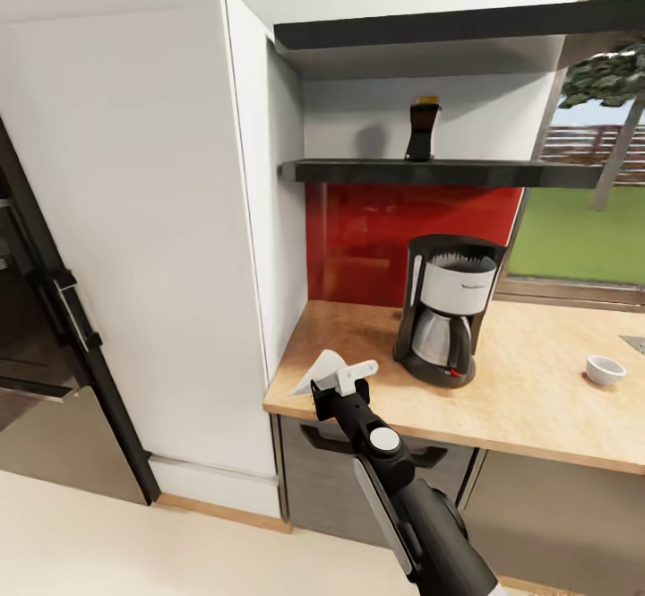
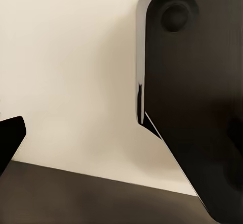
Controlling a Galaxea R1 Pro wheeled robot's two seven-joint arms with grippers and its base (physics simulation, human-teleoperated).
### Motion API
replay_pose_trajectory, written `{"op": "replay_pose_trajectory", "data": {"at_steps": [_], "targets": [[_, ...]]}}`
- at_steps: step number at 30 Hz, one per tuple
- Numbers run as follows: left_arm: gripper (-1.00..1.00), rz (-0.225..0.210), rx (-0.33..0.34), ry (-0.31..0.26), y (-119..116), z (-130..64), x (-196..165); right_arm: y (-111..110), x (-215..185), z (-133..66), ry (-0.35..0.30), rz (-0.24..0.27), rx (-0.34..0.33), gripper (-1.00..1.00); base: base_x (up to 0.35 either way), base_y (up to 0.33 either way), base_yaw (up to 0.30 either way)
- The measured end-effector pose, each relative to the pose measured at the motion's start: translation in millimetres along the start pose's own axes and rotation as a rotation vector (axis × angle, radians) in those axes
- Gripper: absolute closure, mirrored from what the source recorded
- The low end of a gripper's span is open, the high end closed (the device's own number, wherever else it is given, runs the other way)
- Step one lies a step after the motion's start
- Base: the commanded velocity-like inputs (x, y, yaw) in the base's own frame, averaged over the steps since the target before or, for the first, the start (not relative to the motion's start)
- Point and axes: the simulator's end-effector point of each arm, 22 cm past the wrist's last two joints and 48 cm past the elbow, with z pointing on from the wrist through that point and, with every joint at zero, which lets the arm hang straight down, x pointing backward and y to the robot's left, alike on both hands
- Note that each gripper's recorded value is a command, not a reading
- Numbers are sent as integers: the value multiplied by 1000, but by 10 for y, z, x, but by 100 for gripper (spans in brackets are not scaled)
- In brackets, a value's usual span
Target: Set up a coffee station on the kitchen countertop: keep the coffee maker on the countertop, move the bottle of coffee from the kitchen shelf to the counter next to the coffee maker, place a paper coffee filter on top of the coffee maker, put the saucer next to the coffee maker with the coffee cup on the saucer, and place the electric kettle next to the coffee maker.
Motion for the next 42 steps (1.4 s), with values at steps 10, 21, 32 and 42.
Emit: {"op": "replay_pose_trajectory", "data": {"at_steps": [10,21,32,42], "targets": [[-100,1,1,-5,-9,2,-25,0,-22,-7,-4,-2,1,100,-98,0,-280],[-100,0,-1,-8,1,2,-29,-10,-28,-13,-5,-1,3,100,-160,0,-149],[-100,0,-1,-8,8,1,-29,-10,-28,-13,-4,-1,3,100,-2,0,-6],[-100,0,-2,-8,12,2,-30,-10,-36,-16,-6,0,3,100,0,0,-237]]}}
